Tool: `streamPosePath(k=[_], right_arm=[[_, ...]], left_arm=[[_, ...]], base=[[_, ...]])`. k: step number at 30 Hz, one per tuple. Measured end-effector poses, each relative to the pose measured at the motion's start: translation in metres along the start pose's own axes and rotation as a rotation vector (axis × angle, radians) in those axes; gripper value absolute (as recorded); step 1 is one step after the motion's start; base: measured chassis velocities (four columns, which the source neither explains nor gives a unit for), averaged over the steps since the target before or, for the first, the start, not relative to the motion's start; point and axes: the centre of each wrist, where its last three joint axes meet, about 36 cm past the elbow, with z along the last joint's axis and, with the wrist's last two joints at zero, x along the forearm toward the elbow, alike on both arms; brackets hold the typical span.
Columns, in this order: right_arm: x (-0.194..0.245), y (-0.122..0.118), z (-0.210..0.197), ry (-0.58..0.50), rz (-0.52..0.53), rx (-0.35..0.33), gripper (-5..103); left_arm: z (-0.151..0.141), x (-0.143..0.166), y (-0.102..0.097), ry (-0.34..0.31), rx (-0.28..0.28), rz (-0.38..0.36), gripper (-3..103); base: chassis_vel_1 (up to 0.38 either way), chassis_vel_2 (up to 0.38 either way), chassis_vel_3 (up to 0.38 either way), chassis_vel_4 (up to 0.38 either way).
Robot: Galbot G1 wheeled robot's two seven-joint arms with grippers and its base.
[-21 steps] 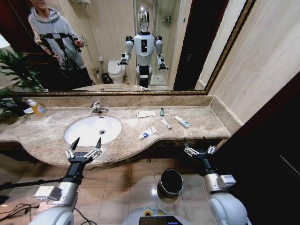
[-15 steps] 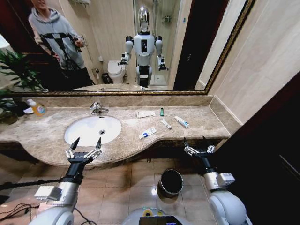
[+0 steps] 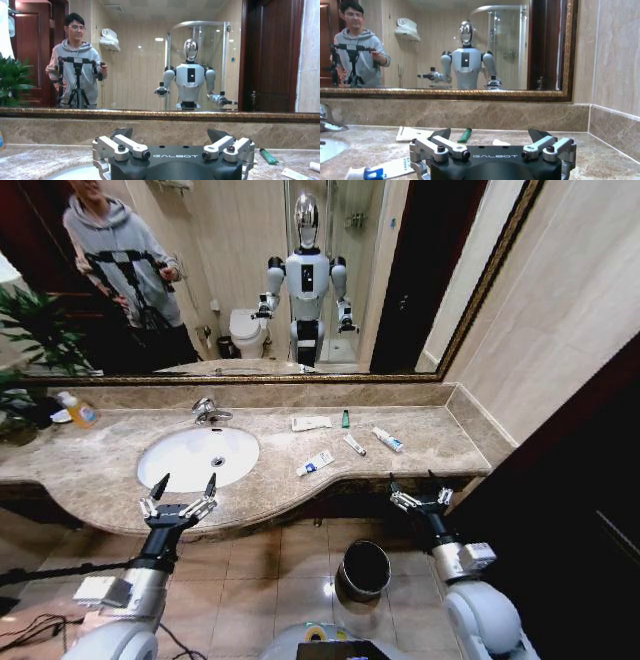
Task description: Pick up the trash from the sink and place it in the trash bin.
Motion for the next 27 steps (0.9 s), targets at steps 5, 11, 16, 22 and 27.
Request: streamPosePath(k=[5, 11, 16, 22, 27], right_arm=[[-0.031, -0.016, 0.009, 0.021, -0.019, -0.004, 100], [-0.082, -0.044, 0.021, 0.044, -0.052, 0.002, 100], [-0.153, -0.086, 0.032, 0.105, -0.076, 0.072, 100], [-0.2, -0.126, 0.043, 0.161, -0.095, 0.088, 100], [-0.216, -0.138, 0.053, 0.216, -0.134, 0.056, 100]], left_arm=[[0.0, 0.0, 0.0, 0.0, 0.0, 0.0, 100], [0.0, 0.0, 0.0, 0.0, 0.0, 0.0, 100], [0.0, 0.0, 0.0, 0.0, 0.0, 0.0, 100], [0.0, 0.0, 0.0, 0.0, 0.0, 0.0, 100], [0.0, 0.0, 0.0, 0.0, 0.0, 0.0, 100]], base=[[0.0, 0.0, 0.0, 0.0], [0.0, 0.0, 0.0, 0.0], [0.0, 0.0, 0.0, 0.0], [0.0, 0.0, 0.0, 0.0], [0.0, 0.0, 0.0, 0.0]])
